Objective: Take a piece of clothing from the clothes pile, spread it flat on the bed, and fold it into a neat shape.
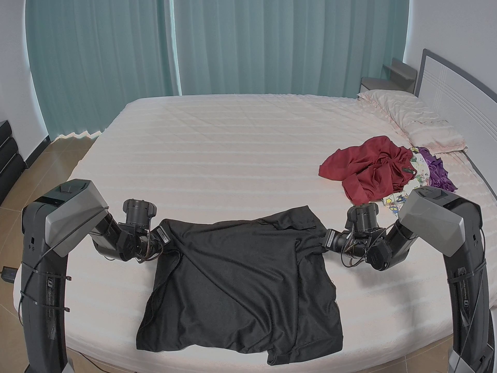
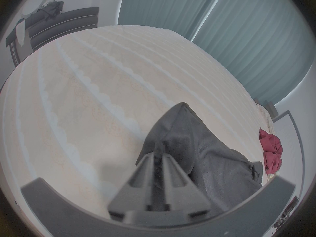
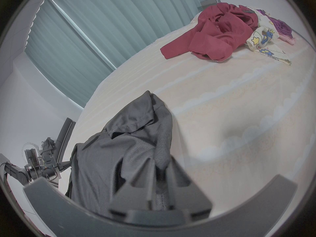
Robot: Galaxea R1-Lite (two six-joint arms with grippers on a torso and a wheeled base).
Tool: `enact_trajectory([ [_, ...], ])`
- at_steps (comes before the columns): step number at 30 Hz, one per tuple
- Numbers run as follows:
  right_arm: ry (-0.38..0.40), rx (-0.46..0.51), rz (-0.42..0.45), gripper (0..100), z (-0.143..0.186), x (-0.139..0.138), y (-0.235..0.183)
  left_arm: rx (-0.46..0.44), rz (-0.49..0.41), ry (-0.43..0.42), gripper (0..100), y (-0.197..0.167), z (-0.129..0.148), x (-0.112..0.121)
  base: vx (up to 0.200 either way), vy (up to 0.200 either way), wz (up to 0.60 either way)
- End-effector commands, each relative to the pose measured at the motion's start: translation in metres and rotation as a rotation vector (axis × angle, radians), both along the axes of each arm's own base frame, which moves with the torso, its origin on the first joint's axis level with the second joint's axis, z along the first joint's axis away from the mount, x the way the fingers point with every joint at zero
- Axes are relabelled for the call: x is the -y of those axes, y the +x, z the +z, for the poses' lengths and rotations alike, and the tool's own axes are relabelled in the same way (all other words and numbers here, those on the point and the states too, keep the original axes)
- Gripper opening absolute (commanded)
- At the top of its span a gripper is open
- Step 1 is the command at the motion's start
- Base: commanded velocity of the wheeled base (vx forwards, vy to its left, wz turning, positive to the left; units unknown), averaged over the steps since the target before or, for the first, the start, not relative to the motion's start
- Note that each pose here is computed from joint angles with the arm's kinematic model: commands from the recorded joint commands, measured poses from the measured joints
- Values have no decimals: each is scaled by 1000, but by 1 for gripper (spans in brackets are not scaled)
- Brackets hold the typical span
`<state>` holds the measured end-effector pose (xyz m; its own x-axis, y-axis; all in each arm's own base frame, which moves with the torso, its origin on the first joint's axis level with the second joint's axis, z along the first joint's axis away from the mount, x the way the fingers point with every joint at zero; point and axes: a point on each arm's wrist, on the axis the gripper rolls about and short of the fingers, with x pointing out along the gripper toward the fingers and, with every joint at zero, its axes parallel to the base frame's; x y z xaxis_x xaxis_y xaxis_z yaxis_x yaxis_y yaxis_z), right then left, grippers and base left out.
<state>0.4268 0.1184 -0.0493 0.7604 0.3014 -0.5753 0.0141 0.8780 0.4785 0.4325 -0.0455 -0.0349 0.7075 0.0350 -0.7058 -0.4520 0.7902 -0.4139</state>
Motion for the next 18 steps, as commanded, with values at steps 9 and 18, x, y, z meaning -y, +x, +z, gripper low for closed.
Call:
enact_trajectory([
  [9,-19,107,-111,0,12,16,21,164,118,41,0,26,46,-27,0,0,0],
  [18,-10,198,-188,0,37,46,40,191,138,70,0,37,57,-49,0,0,0],
])
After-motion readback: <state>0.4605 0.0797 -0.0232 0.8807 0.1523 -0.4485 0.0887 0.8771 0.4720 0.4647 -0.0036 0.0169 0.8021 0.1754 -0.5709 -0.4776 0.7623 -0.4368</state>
